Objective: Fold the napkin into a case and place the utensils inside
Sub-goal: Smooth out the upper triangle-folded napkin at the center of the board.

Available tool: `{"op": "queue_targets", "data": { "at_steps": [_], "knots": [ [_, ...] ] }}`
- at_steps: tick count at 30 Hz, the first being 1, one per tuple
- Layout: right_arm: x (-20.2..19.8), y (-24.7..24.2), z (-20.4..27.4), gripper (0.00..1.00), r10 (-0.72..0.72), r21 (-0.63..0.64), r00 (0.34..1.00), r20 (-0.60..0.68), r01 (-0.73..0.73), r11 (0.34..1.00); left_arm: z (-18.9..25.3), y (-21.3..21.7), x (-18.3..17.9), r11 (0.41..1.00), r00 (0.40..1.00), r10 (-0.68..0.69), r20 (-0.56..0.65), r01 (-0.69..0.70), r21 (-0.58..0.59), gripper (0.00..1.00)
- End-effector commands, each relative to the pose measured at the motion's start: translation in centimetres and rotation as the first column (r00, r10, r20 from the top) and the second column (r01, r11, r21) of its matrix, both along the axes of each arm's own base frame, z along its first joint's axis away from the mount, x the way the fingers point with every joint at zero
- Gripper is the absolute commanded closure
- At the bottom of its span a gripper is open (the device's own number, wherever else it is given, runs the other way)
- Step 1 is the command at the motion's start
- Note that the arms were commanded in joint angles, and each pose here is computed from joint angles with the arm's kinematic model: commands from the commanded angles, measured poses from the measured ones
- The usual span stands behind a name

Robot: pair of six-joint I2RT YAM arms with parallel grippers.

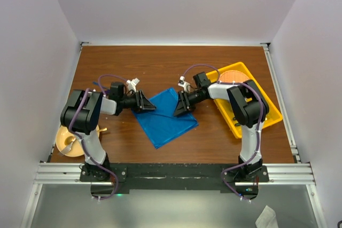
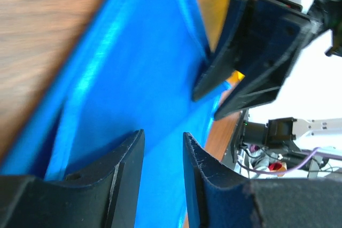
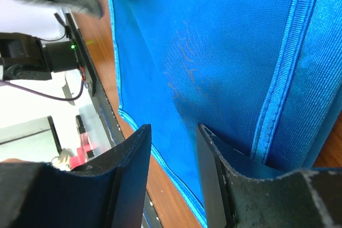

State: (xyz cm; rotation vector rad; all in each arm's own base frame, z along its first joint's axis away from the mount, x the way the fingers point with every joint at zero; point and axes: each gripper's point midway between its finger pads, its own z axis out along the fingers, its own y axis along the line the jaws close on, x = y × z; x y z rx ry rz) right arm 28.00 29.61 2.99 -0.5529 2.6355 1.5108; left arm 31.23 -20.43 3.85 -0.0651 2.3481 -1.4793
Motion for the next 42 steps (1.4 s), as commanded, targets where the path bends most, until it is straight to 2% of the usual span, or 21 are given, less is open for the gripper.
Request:
{"op": "queue_targets", "data": {
  "at_steps": [1,7,11,15,16,18,20,24,29,33,42],
  "knots": [
    [-0.5,-1.4,-1.8,0.57,0.009,-0.028,1.0,-0.004,-0.009,1.0,-1.0,1.1,1.6,1.0,0.999,0.02,0.032,-0.02,0.024,0.61],
    [-0.7,-3.5,-2.2,0.57,0.026,-0.063,1.0,-0.003,-0.026,0.998,-2.9,2.0,1.3,0.998,0.999,0.043,-0.032,-0.041,0.045,0.62],
    [-0.1,-2.9,0.7,0.56,0.037,-0.013,0.998,0.049,-0.037,0.999,-3.6,2.2,0.9,0.998,0.997,0.047,-0.057,-0.044,0.055,0.65],
    [0.3,-0.3,5.5,0.42,0.022,0.116,0.996,0.087,-0.032,0.993,-3.6,2.2,1.0,0.997,0.997,0.046,-0.056,-0.043,0.057,0.66],
    [-0.3,0.7,6.5,0.36,0.02,0.13,0.998,0.059,-0.028,0.991,-3.6,2.3,1.0,0.997,0.997,0.048,-0.053,-0.045,0.06,0.66],
    [-0.4,2.2,8.1,0.31,0.028,0.171,0.995,0.1,-0.044,0.984,-3.7,2.3,1.0,0.997,0.997,0.049,-0.056,-0.045,0.063,0.66],
    [-1.5,3.9,8.9,0.26,0.037,0.195,0.997,0.06,-0.048,0.98,-3.7,2.3,0.9,0.997,0.997,0.048,-0.052,-0.044,0.066,0.66],
    [-2.2,5.6,7.3,0.21,0.057,0.208,0.998,0.017,-0.059,0.976,-3.7,2.3,0.9,0.997,0.997,0.047,-0.054,-0.043,0.065,0.66],
    [-2.6,5.2,4.1,0.18,0.077,0.175,0.996,-0.038,-0.069,0.982,-3.9,2.4,0.6,0.997,0.997,0.04,-0.064,-0.036,0.073,0.66],
    [-3.1,2.9,1.3,0.18,0.076,0.128,0.993,-0.087,-0.064,0.99,-4.2,2.5,0.5,0.996,0.997,0.035,-0.068,-0.029,0.083,0.66],
    [-4.7,-2.5,-1.3,0.21,0.09,0.049,0.982,-0.169,-0.083,0.995,-4.3,2.9,0.5,0.996,0.997,0.042,-0.072,-0.036,0.083,0.66]
  ]
}}
